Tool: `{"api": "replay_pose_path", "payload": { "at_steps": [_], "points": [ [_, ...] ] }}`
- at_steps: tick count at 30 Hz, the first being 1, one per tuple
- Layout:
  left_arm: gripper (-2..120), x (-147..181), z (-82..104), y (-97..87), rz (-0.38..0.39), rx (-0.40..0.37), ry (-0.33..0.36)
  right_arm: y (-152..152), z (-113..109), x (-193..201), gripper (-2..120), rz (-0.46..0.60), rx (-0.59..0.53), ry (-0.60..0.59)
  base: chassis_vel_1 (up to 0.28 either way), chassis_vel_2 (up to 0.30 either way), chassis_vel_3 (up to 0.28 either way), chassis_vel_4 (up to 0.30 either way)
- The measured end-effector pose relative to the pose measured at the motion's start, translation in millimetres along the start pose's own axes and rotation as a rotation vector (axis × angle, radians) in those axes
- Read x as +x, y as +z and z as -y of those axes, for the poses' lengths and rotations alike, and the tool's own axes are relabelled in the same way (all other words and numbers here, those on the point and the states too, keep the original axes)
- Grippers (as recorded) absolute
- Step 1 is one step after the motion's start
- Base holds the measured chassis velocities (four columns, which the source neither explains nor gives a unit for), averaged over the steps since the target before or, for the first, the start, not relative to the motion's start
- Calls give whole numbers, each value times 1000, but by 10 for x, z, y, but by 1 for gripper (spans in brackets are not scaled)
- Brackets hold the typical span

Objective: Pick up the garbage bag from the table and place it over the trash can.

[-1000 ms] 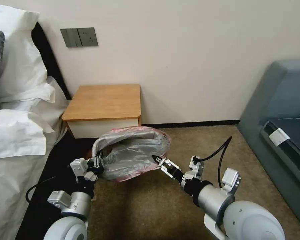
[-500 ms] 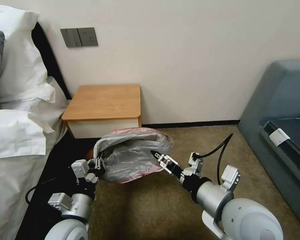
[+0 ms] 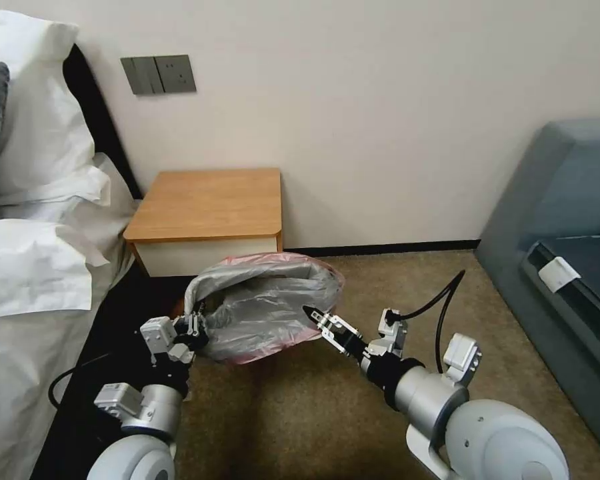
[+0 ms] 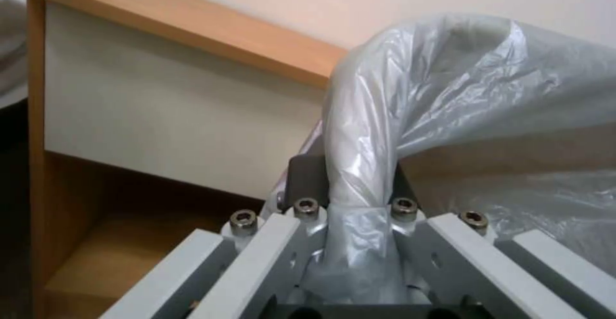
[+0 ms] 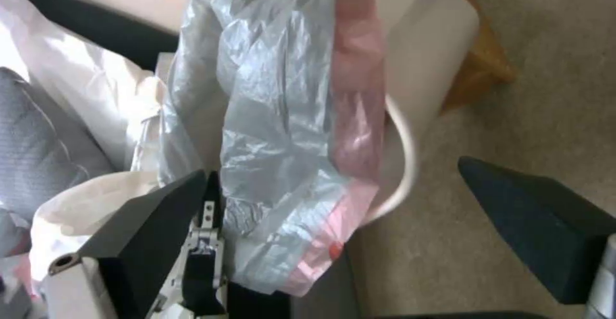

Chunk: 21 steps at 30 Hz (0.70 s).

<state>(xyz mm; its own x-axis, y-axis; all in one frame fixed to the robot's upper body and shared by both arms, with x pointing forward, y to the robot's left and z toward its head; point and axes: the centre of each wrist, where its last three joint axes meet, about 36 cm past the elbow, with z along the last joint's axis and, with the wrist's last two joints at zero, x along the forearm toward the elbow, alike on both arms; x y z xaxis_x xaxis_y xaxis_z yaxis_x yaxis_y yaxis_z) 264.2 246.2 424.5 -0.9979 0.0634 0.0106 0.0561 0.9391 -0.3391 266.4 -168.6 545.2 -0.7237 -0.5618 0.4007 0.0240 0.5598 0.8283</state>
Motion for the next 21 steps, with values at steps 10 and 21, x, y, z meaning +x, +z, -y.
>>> {"api": "replay_pose_path", "payload": {
  "at_steps": [10,21],
  "points": [
    [5,-33,-10,40,-8,-1,5,-15,-34,-15,100,1,-8,-30,0,0,0,0],
    [5,-52,-18,54,-13,-3,8,-37,-93,-39,100,14,2,-69,0,0,0,0]
  ]
}}
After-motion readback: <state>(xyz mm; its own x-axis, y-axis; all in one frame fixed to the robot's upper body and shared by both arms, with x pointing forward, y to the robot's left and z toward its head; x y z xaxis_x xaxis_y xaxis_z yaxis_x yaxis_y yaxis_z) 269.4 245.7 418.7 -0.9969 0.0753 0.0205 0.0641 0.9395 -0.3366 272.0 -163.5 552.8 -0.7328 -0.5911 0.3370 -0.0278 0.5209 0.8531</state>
